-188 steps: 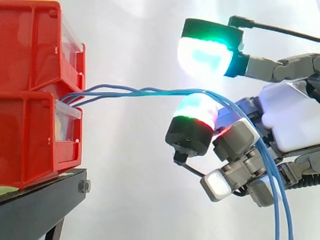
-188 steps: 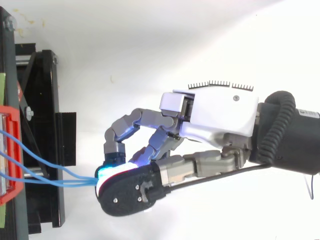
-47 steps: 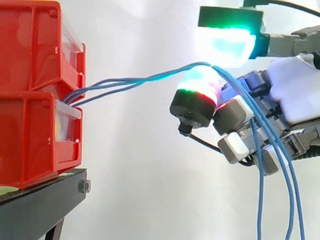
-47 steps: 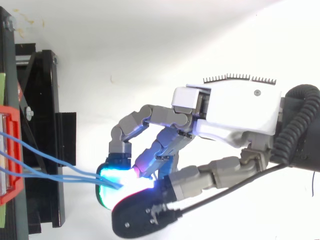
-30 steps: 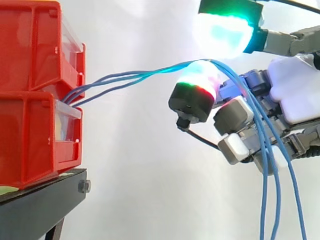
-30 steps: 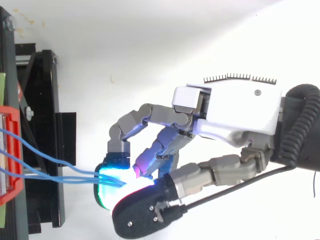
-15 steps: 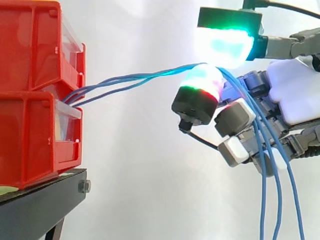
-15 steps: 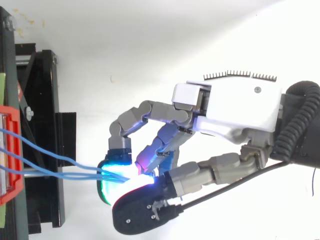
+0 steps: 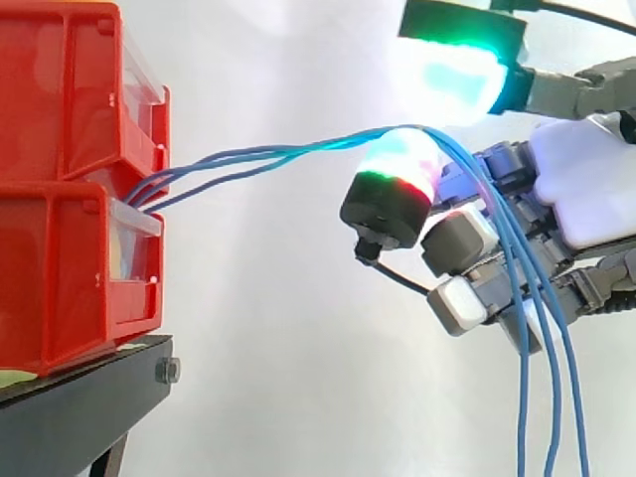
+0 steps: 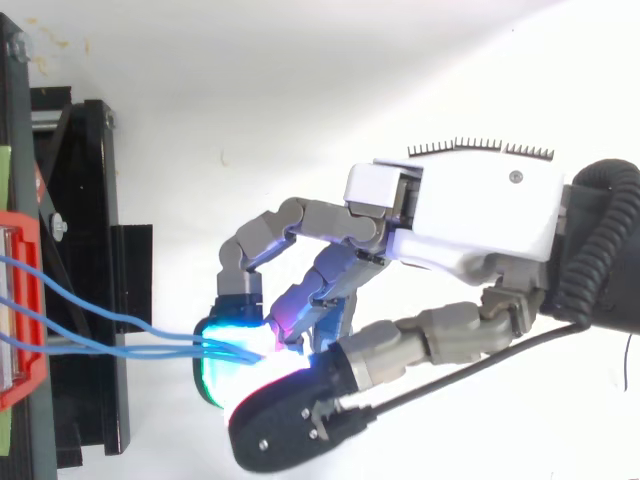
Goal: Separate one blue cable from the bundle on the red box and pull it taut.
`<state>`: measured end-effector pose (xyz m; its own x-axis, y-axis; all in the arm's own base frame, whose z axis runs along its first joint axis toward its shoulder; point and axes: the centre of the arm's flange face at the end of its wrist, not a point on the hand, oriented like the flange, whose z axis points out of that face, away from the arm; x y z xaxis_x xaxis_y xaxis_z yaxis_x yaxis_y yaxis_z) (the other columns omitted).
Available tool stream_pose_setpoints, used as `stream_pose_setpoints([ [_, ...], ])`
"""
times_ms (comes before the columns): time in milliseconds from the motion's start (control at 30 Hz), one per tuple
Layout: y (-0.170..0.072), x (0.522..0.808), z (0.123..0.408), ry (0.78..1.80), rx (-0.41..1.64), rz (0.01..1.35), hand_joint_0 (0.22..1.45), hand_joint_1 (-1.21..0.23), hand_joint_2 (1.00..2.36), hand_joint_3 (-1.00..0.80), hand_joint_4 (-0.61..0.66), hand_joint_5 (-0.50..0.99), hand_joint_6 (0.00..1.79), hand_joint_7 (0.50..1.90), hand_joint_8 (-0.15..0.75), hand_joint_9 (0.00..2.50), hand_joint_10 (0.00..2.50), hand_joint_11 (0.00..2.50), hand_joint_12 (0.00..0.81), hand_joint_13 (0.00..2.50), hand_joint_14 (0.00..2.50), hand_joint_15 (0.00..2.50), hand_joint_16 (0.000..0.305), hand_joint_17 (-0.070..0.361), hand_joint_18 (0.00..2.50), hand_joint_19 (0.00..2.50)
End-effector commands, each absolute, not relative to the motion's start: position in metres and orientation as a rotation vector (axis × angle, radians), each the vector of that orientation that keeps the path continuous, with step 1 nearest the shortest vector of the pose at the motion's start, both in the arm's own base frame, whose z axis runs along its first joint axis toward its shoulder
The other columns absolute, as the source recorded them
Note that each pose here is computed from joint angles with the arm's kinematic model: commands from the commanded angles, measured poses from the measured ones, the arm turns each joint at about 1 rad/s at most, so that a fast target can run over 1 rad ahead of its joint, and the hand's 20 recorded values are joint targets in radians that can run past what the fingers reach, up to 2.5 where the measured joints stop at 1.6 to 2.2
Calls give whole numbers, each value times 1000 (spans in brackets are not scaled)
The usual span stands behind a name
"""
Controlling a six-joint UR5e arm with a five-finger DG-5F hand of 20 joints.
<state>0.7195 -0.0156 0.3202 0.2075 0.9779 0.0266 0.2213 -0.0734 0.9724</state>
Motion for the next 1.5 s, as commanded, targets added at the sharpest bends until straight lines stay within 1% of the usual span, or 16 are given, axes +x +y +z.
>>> stream_pose_setpoints([
  [0,-15,719,320,1194,1503,972,474,-535,1000,-500,76,-155,826,1086,367,947,18,1011,424,879,17,650,56,126,847,747],
  [33,-16,720,320,1191,1503,973,468,-493,1000,-500,86,-152,820,1082,376,955,18,1011,433,881,17,642,57,129,844,742],
  [133,-15,720,320,1191,1503,975,462,-484,1000,-500,103,-147,799,1063,380,961,17,990,437,879,15,639,59,132,842,742],
  [233,-16,719,320,1193,1504,974,490,-537,1000,-500,103,-144,786,1061,366,951,19,995,425,865,16,643,56,126,820,749],
  [300,-16,719,320,1194,1504,975,543,-594,1000,-500,79,-140,768,1099,350,943,20,1005,404,848,18,644,52,118,790,772],
  [367,-15,719,320,1195,1503,976,578,-607,1003,-451,70,-137,758,1131,338,944,20,1018,396,843,19,645,50,114,781,780],
  [600,-16,719,320,1194,1505,977,607,-634,1009,-359,52,-137,768,1148,340,959,22,1014,392,858,17,650,49,111,789,775],
  [667,-15,719,320,1195,1504,978,611,-674,1012,-292,42,-138,776,1157,341,966,20,1023,396,864,17,646,50,112,805,766],
  [900,-15,719,320,1194,1505,979,627,-795,1016,-198,19,-161,829,1104,331,941,20,1036,390,856,19,642,49,111,818,744],
  [967,-15,719,320,1194,1505,979,639,-824,1015,-251,29,-167,833,1053,321,920,21,1053,381,844,19,646,48,108,804,741],
  [1167,-15,719,320,1196,1505,977,667,-897,1009,-379,41,-168,830,1051,313,900,21,1039,377,839,18,643,47,106,801,723],
  [1233,-15,719,320,1195,1504,978,669,-900,1005,-424,54,-168,831,1050,312,902,19,1054,372,837,20,643,47,105,800,729],
  [1267,-15,719,320,1194,1505,979,626,-867,1000,-496,62,-166,830,1050,314,909,20,1043,370,837,20,646,47,105,799,740],
  [1300,-15,719,320,1194,1505,979,605,-845,1000,-500,69,-165,829,1056,314,910,19,1041,371,838,18,645,47,105,799,736],
  [1367,-15,720,320,1195,1505,981,530,-725,1000,-500,99,-158,820,1073,341,939,19,1023,395,850,18,648,50,113,807,743],
  [1467,-15,719,320,1194,1505,979,498,-616,1000,-500,118,-151,808,1073,360,948,19,1024,409,857,16,639,53,120,821,743],
])
